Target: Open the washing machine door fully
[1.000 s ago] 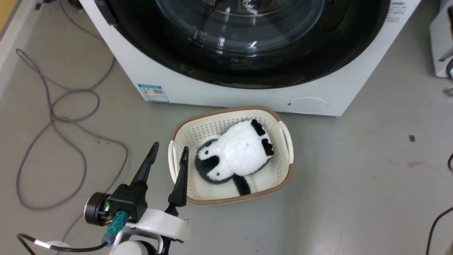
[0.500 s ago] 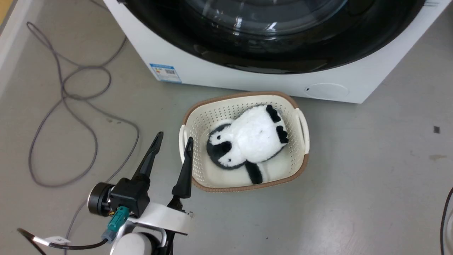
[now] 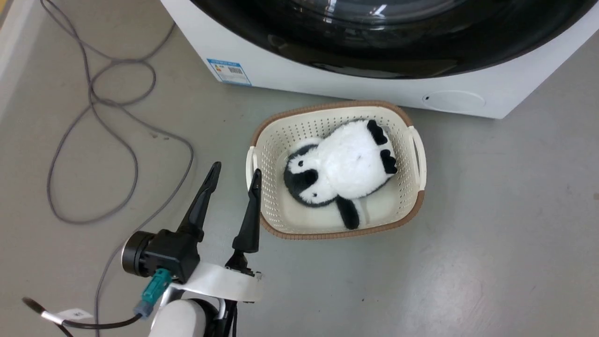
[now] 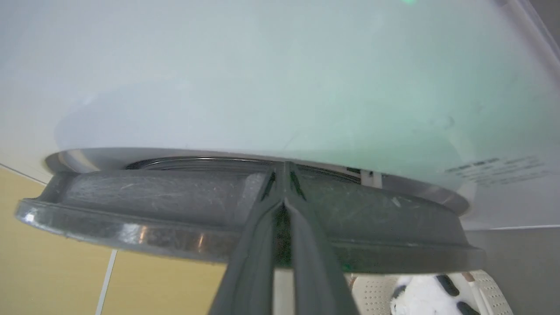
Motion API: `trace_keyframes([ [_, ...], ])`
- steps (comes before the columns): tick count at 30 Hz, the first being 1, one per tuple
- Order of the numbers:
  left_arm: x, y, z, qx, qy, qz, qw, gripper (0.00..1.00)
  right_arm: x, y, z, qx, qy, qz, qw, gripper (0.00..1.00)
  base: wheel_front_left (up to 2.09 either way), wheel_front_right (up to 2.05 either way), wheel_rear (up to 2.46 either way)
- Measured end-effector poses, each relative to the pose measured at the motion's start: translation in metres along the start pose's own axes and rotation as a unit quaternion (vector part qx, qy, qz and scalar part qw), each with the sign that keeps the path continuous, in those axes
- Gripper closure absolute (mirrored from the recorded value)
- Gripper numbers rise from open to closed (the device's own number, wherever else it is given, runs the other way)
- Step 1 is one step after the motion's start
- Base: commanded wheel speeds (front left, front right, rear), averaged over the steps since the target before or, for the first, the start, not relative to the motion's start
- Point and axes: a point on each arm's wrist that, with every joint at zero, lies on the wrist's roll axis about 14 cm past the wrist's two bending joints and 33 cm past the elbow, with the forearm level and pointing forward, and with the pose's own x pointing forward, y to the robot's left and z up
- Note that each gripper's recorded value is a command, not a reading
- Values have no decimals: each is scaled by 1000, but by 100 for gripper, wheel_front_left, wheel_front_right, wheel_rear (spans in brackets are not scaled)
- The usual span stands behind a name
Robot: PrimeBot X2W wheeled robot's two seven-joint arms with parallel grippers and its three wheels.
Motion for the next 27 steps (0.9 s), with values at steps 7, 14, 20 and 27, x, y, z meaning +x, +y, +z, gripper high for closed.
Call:
trace_keyframes([
  [7,4,-1,2,3,-6,-4,1000,0,3,3,-7,16,43,7,999,100,0,0,0],
  [14,0,-3,10,4,-16,-6,1000,0,-9,3,-23,12,65,-3,998,100,0,0,0],
  [20,-5,-4,22,4,-31,-7,999,0,-25,5,-39,14,83,-5,996,100,0,0,0],
  [27,-18,-5,34,2,-44,-5,999,0,-52,8,-65,6,109,-9,994,100,0,0,0],
])
